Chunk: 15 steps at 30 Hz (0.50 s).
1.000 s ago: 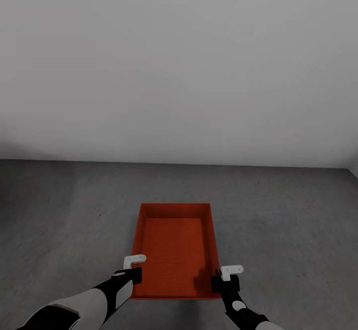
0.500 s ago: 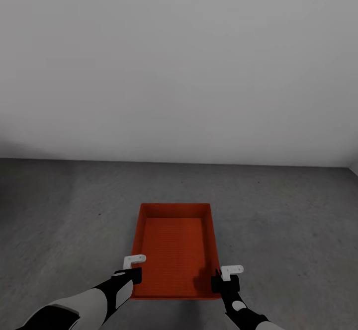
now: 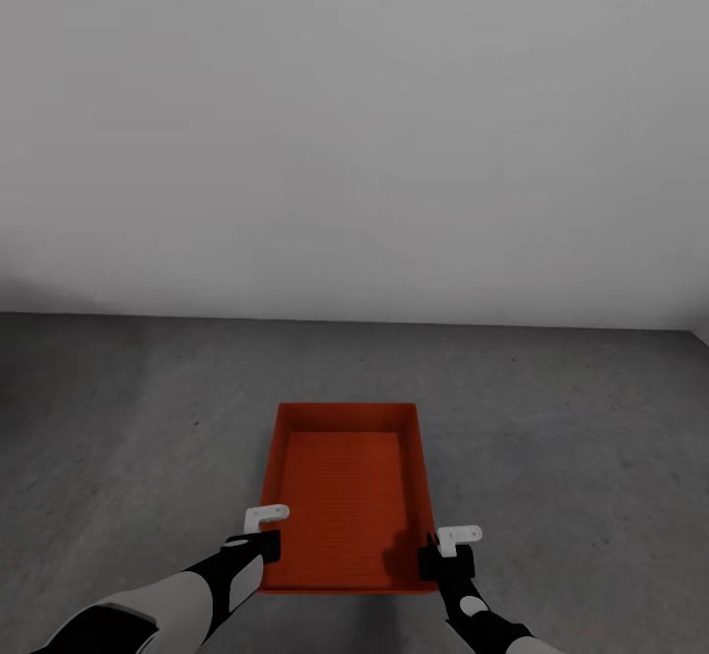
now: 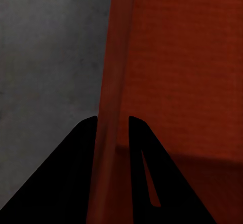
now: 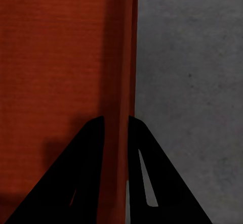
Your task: Move the two storage containers from the living room to the garage. In the garage, place one container on the floor and stack the other container on top of it (either order is fine).
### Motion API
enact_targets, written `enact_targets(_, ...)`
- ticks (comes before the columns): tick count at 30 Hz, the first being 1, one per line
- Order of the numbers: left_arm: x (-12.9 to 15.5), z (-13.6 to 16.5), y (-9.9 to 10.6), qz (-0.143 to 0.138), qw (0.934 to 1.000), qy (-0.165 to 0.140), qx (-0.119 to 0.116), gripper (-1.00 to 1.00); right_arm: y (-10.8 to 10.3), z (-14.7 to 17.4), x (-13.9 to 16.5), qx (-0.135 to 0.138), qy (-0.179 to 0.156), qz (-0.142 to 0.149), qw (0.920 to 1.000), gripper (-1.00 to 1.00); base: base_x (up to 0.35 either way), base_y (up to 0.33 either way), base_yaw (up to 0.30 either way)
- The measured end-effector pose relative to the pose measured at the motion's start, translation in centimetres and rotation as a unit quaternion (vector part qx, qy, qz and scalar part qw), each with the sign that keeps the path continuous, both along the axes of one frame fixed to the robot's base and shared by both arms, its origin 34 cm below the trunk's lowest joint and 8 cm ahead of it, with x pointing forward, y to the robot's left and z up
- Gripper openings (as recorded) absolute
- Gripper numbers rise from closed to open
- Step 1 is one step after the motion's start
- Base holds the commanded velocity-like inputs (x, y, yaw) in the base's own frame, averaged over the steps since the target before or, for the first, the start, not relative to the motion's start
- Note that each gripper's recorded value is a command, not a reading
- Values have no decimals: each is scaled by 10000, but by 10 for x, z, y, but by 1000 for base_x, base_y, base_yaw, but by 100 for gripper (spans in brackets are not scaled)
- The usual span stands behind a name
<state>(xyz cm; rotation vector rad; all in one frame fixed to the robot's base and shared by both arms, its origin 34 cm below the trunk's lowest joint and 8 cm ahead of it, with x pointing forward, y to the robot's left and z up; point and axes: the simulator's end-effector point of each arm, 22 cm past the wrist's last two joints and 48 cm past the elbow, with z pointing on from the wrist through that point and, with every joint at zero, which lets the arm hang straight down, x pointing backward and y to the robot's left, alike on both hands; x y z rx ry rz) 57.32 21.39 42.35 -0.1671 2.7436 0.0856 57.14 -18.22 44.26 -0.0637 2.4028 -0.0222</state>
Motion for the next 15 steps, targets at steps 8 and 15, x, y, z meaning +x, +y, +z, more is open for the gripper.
enact_targets(8,-1,0,2,-16,10000,10,36,-100,3,0,-1,-29,2,2,10000,-100,0,0,0)
enact_targets(15,2,0,-1,-99,9999,-31,5,-100,-1,0,-1,39,-28,-97,9999,-100,0,0,0)
